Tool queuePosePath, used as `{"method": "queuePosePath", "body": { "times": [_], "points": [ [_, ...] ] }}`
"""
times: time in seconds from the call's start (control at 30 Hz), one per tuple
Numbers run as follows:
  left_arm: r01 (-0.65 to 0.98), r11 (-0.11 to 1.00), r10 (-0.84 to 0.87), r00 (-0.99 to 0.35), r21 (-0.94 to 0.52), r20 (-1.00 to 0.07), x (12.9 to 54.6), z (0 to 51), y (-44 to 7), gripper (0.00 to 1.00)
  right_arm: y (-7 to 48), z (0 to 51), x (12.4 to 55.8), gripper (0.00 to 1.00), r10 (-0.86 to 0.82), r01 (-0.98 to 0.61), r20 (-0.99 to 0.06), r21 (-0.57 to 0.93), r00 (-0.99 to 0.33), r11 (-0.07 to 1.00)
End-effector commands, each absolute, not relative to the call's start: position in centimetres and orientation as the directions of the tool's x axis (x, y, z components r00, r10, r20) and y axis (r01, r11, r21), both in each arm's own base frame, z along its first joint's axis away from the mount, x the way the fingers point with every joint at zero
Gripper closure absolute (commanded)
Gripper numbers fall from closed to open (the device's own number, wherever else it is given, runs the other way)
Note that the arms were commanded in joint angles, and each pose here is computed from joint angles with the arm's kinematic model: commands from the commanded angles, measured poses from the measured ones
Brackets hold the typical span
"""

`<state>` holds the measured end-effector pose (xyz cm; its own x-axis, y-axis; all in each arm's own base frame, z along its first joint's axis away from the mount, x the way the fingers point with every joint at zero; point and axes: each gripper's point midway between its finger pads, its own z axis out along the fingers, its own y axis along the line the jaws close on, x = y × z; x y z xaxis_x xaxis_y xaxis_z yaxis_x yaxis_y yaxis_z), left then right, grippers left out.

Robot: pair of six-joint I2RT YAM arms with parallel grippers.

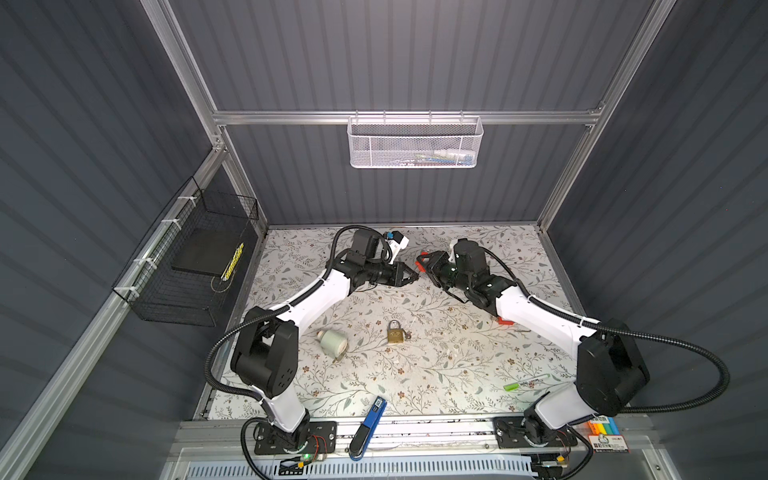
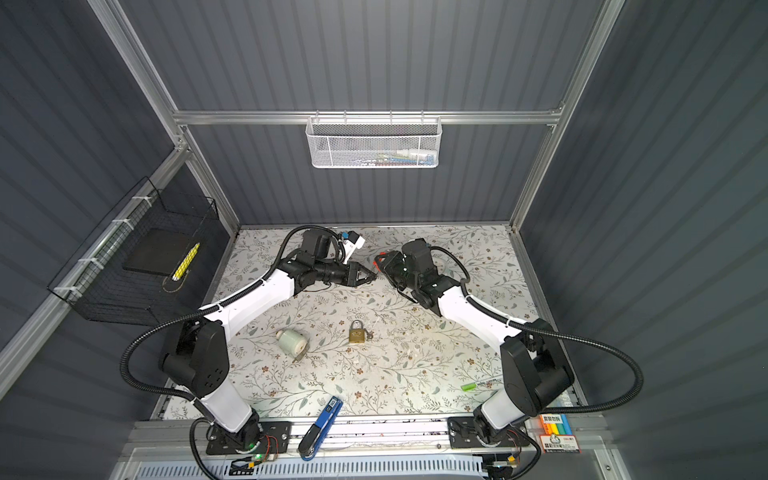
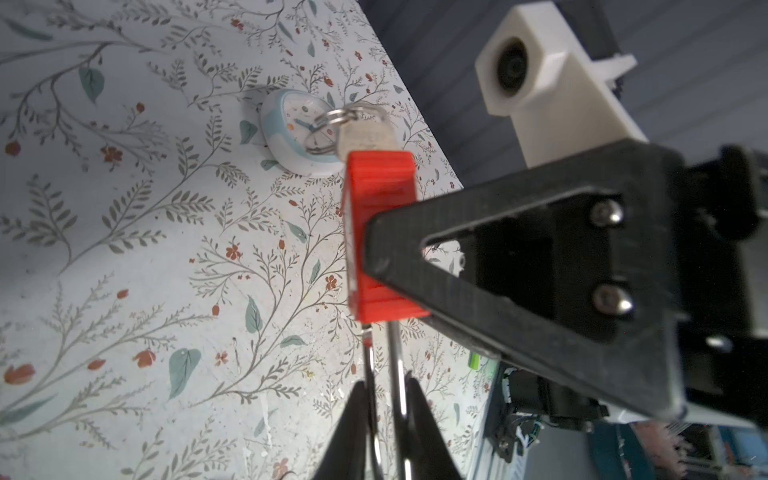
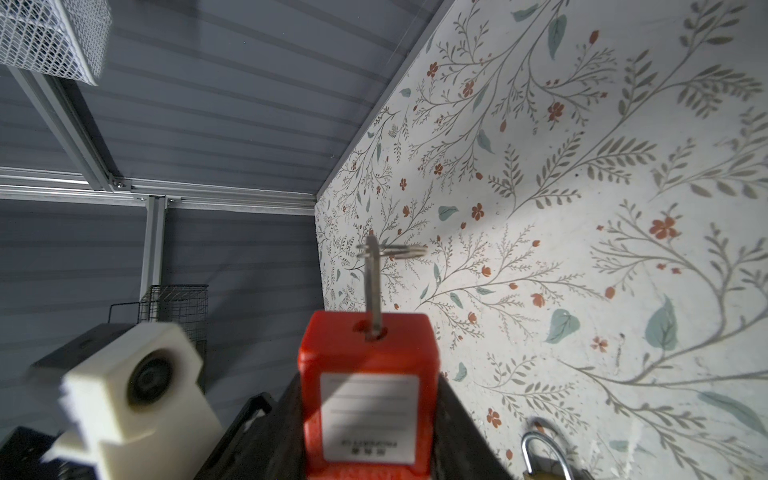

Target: Lock with the key

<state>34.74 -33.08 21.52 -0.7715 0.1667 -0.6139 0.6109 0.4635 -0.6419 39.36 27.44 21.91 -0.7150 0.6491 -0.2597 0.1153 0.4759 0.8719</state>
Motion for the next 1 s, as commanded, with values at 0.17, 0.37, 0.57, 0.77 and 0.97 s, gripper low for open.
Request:
{"method": "queuePosePath", "body": {
  "times": [0.17, 0.37, 0.57, 0.77, 0.97],
  "points": [
    [0.660, 0.446, 0.205, -0.732, -0.604, -0.649, 34.5, 22.8, -33.0, 1.00, 27.7, 25.4, 39.0, 0.49, 0.630, -0.011, -0.338, 0.886, -0.699, 0.463],
    [0.788, 0.388, 0.331, -0.602, -0.477, -0.727, 34.0, 25.0, -32.9, 1.00, 26.4, 27.7, 37.9, 0.26, 0.602, -0.140, -0.444, 0.864, -0.663, 0.483],
    [0.872, 0.330, 0.463, -0.484, -0.362, -0.743, 32.9, 26.0, -32.1, 1.00, 22.6, 29.2, 35.2, 0.21, 0.529, -0.307, -0.608, 0.777, -0.592, 0.550],
    [0.924, 0.269, 0.527, -0.376, -0.270, -0.762, 31.4, 27.6, -31.1, 1.00, 20.0, 31.8, 30.7, 0.18, 0.213, -0.622, -0.919, 0.382, -0.331, 0.684],
    [0.966, 0.214, 0.555, -0.244, -0.147, -0.795, 30.1, 29.2, -30.0, 1.00, 21.5, 31.4, 26.0, 0.13, -0.184, -0.856, -0.982, -0.057, -0.045, 0.513]
  ]
}}
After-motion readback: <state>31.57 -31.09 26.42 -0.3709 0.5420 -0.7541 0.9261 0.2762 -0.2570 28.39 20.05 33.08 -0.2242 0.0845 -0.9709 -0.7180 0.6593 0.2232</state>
